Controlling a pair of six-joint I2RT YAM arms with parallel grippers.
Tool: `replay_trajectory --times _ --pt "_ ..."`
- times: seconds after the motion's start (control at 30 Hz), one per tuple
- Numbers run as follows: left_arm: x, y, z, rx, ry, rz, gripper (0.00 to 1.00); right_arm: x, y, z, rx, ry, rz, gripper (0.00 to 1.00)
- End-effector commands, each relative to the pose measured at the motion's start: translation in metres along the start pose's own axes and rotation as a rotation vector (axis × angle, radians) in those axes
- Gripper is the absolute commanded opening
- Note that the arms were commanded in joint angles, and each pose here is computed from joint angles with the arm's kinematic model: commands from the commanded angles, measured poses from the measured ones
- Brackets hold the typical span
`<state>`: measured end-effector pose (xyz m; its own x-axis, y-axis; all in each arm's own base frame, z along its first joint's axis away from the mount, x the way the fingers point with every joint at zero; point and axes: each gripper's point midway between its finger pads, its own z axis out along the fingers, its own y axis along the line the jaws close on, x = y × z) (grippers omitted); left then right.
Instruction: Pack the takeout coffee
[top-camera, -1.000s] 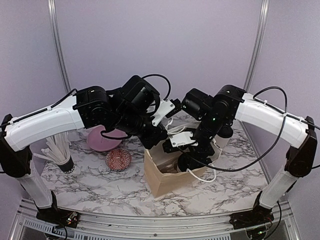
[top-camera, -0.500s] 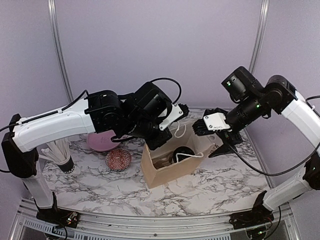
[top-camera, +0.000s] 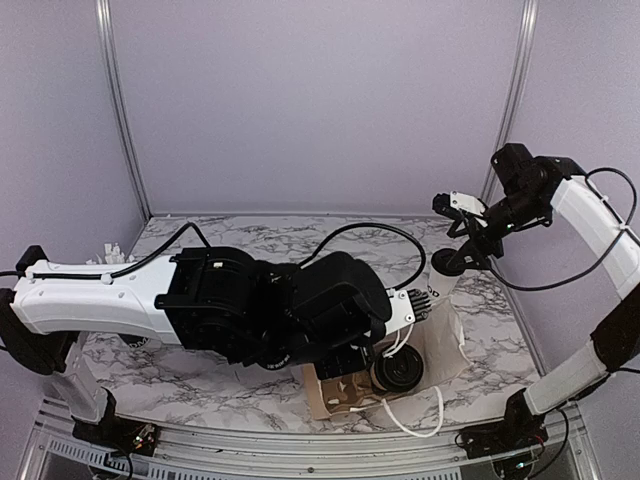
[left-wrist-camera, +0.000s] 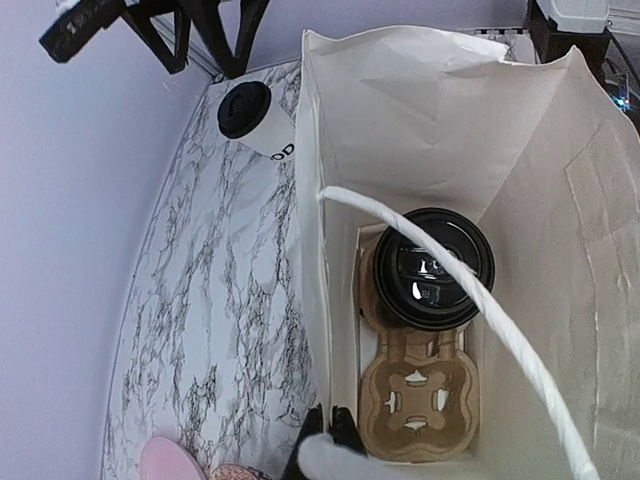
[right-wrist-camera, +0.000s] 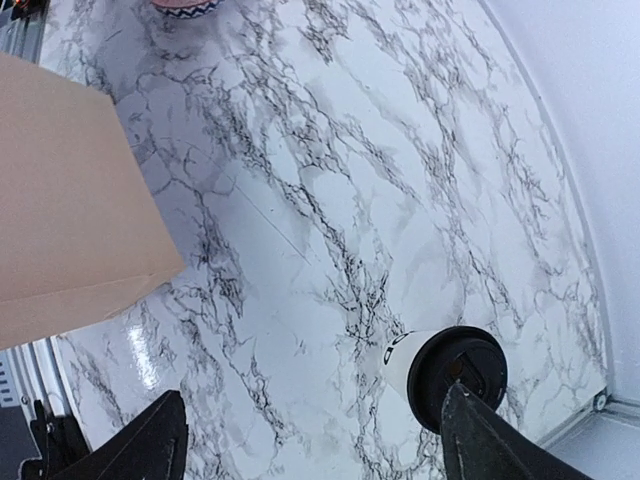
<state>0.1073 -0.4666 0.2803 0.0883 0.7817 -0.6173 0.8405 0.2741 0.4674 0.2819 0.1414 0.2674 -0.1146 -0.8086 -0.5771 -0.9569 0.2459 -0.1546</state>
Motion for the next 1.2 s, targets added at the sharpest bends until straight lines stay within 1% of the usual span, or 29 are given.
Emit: replay_trajectory --times 0.0,0.1,0.2,0.3,0.5,0.63,0.73,0.9,1.0,1.1,1.17 --pt "-0.003 -0.017 -0.001 -0.031 0.003 0.05 0.0 0.021 -0.049 0.031 0.05 -0.007 0.213 0.83" --pt "-0.01 -0.029 -0.006 -0.018 -0.016 0.064 0.0 0.034 -0.073 0.044 0.141 0.019 0.288 0.83" --pt "-0.018 -0.034 -0.01 -0.004 -0.035 0.04 0.0 0.04 -0.084 0.046 0.216 0.023 0.313 0.85" --pt "-0.022 -0.045 -0.012 0.055 -0.048 0.012 0.0 0.045 -0.086 0.049 0.247 0.03 0.31 0.87" --pt "-0.03 -0.072 -0.024 0.228 -0.078 -0.063 0.0 0.067 -0.09 0.057 0.301 0.099 0.355 0.9" --pt "-0.02 -0.098 -0.023 0.357 -0.045 -0.08 0.0 0.077 -0.099 0.065 0.327 0.128 0.395 0.9" --pt "-0.013 -0.11 -0.021 0.404 -0.017 -0.111 0.0 0.08 -0.104 0.071 0.321 0.135 0.415 0.9" --pt "-0.011 -0.105 -0.02 0.376 -0.015 -0.103 0.0 0.079 -0.109 0.074 0.32 0.136 0.428 0.9" --pt "-0.011 -0.095 -0.017 0.32 -0.02 -0.089 0.0 0.082 -0.114 0.076 0.329 0.143 0.441 0.91" --pt "-0.012 -0.067 -0.013 0.181 -0.025 -0.096 0.0 0.084 -0.12 0.076 0.33 0.134 0.468 0.91" --pt "-0.012 -0.045 -0.01 0.103 -0.027 -0.07 0.0 0.083 -0.123 0.076 0.321 0.127 0.483 0.92"
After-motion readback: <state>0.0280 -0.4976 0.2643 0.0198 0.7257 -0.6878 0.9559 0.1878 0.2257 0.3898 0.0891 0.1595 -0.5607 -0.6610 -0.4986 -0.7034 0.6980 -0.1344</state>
